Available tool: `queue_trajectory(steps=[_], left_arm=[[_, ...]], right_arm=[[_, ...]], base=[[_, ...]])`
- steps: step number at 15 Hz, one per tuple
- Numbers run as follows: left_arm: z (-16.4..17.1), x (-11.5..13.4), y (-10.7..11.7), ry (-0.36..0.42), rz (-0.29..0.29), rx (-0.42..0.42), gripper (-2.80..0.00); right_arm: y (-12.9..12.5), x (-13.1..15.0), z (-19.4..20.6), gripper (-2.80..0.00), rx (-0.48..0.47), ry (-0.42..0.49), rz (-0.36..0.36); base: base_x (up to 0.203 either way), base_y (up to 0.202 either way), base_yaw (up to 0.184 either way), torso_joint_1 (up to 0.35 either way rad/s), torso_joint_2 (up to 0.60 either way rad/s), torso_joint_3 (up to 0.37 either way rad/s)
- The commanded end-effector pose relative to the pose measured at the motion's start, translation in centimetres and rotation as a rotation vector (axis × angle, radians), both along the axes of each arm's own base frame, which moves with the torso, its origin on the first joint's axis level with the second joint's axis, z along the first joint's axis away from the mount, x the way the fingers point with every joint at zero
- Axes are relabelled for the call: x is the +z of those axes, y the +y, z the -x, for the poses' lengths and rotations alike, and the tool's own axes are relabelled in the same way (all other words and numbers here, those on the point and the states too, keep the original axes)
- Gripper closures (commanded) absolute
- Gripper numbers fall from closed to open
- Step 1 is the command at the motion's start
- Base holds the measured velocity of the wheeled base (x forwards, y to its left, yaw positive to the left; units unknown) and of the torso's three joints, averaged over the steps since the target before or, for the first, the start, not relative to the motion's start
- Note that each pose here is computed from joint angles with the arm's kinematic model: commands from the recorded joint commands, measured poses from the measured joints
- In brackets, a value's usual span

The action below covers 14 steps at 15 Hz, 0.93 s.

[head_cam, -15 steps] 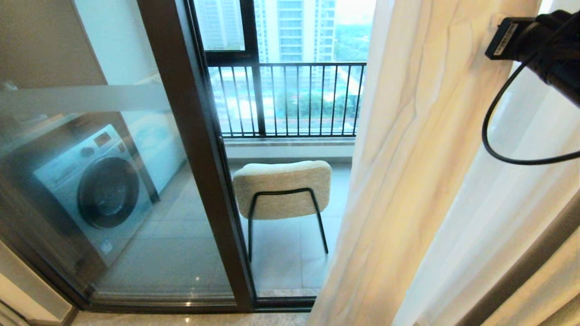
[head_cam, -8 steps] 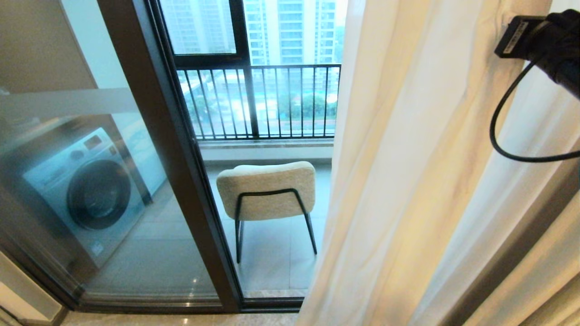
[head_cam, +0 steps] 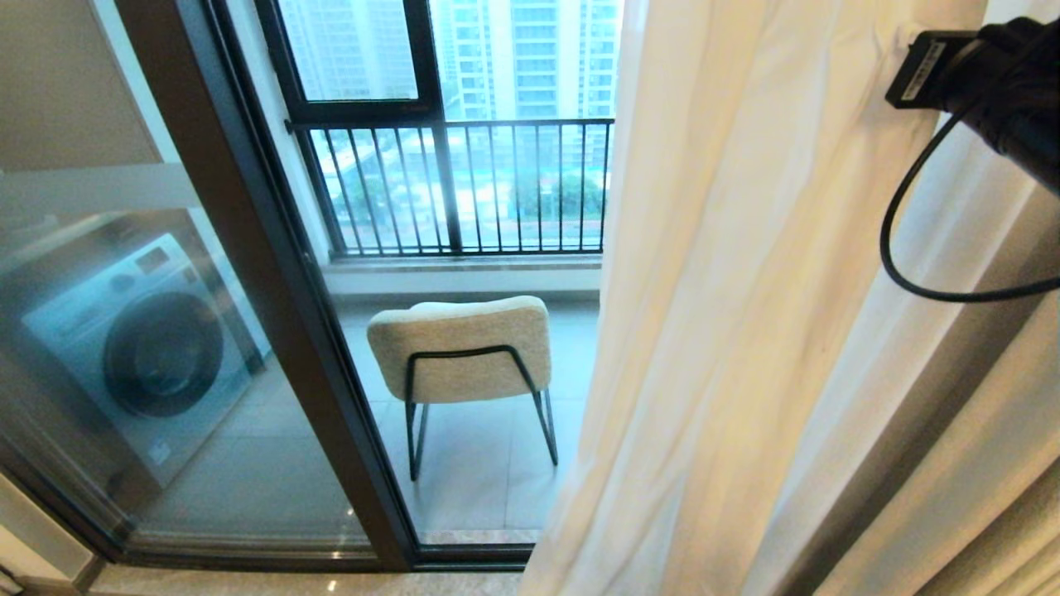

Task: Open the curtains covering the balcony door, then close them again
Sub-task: Pull the inner curtains open on both sides

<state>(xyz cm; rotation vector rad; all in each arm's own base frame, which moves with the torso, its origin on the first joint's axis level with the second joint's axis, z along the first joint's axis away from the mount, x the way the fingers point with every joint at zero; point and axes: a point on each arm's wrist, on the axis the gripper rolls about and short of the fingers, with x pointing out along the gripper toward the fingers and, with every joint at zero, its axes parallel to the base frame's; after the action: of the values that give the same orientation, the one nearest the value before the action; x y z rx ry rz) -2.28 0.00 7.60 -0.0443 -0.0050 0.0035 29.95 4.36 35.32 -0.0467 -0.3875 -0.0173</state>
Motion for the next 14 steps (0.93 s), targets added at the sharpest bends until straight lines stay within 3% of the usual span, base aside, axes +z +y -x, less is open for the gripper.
queue_trajectory(steps=[1, 14], left_arm=[[0.0, 0.01, 0.0, -0.001, 0.001, 0.001, 0.0], [0.0, 0.01, 0.0, -0.001, 0.0, 0.001, 0.0]], right_arm=[[0.03, -0.03, -0.04, 0.0, -0.001, -0.002, 0.0], [0.02, -0.24, 0.01, 0.0, 0.0, -0.006, -0.002]], base=[[0.0, -0.18, 0.002, 0.002, 0.0, 0.002], [0.0, -0.181, 0.002, 0.002, 0.0, 0.003]])
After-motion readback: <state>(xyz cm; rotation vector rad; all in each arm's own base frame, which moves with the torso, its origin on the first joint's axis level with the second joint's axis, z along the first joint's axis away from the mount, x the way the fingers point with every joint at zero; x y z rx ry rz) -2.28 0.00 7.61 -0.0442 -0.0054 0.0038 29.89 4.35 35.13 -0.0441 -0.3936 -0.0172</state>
